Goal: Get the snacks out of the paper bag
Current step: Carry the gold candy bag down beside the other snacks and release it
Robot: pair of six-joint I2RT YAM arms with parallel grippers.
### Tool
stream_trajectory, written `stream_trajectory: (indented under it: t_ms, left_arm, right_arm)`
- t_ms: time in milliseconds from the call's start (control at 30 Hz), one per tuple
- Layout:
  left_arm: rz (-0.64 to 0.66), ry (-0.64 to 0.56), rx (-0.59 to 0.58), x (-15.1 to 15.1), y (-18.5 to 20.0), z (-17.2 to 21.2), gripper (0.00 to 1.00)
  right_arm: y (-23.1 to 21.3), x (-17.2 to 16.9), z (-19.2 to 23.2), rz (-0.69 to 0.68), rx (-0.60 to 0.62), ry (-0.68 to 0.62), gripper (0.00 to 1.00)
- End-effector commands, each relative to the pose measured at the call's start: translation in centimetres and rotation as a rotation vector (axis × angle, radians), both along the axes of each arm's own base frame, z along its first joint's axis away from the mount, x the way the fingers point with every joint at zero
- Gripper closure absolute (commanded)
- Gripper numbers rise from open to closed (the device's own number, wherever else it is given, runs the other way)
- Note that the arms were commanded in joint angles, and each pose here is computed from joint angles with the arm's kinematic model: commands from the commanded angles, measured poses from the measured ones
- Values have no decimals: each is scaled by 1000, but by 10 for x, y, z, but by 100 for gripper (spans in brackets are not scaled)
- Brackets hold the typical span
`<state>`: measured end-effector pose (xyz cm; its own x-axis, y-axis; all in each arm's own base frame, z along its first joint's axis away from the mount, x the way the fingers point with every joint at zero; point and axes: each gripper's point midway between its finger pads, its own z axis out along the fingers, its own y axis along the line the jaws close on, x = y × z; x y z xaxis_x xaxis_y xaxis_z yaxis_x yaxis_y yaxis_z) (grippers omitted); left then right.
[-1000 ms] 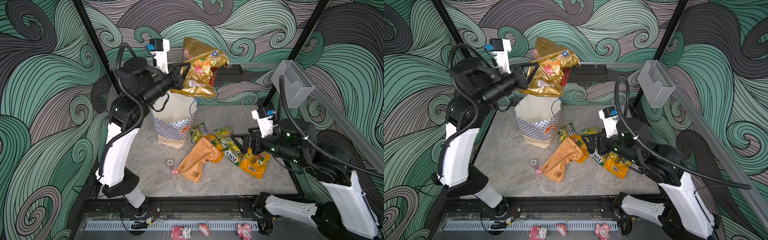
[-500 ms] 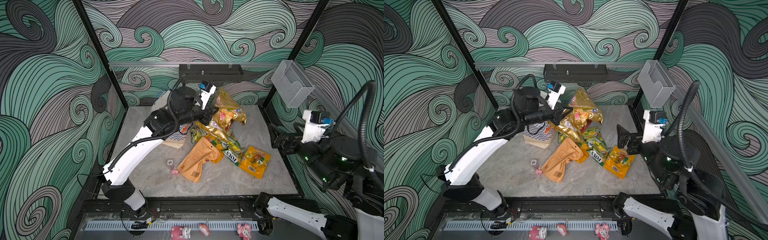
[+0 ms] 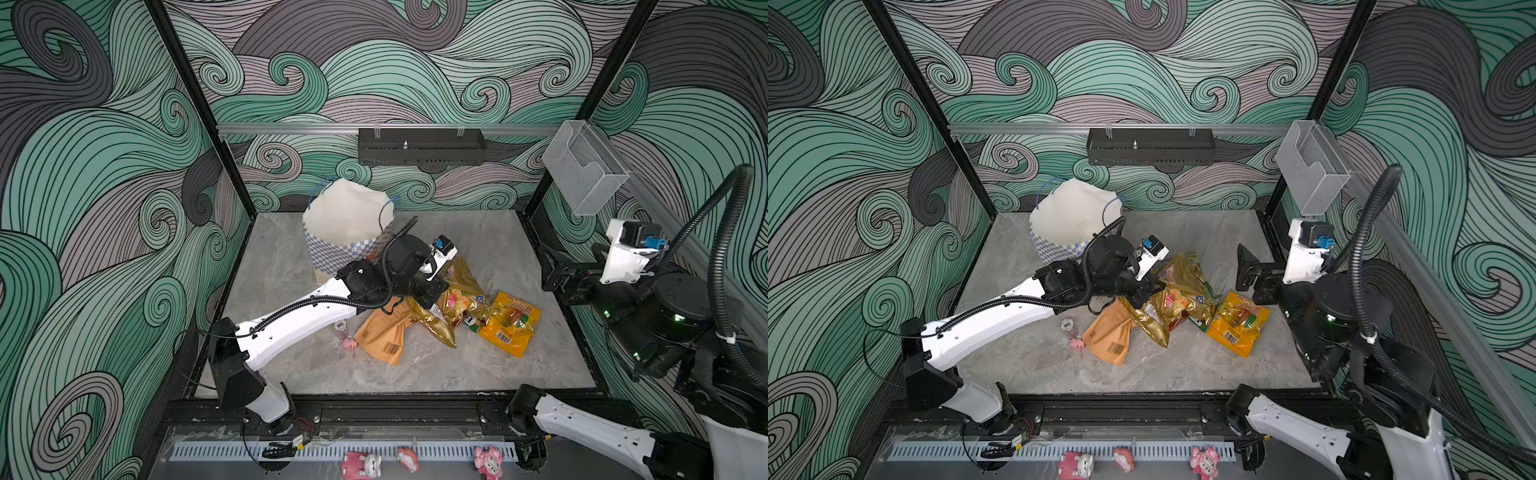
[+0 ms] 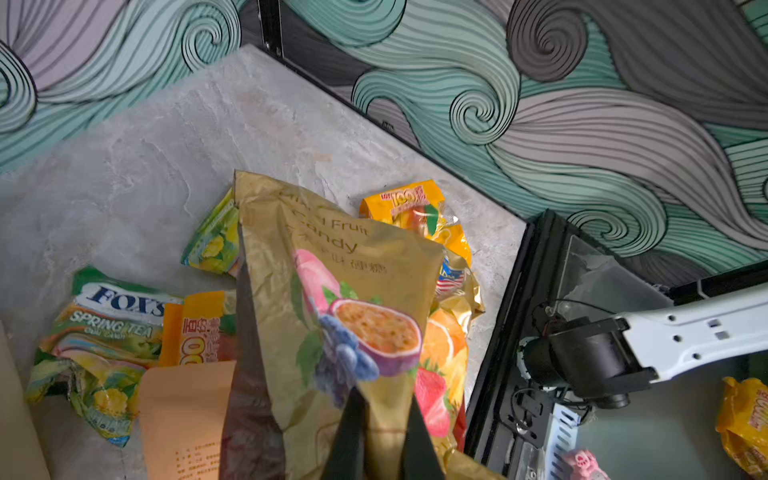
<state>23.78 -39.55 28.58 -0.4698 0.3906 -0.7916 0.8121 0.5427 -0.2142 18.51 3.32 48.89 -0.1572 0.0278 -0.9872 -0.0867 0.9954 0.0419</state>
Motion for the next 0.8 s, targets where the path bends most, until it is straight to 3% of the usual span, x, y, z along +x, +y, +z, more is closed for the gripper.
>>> stream_trajectory:
  t_ms: [0, 333, 767]
  left_arm:
    - [-1, -101, -235, 5, -15, 67, 100]
    - [-46, 29, -210, 1, -46, 4, 100]
    - [-82, 113, 1, -1, -51, -84, 100]
  right_arm:
    - [-6, -3, 4, -18, 43, -19, 1]
    - [-1, -1, -3, -7, 49, -1, 1]
    - [11, -5, -32, 65, 53, 79, 1]
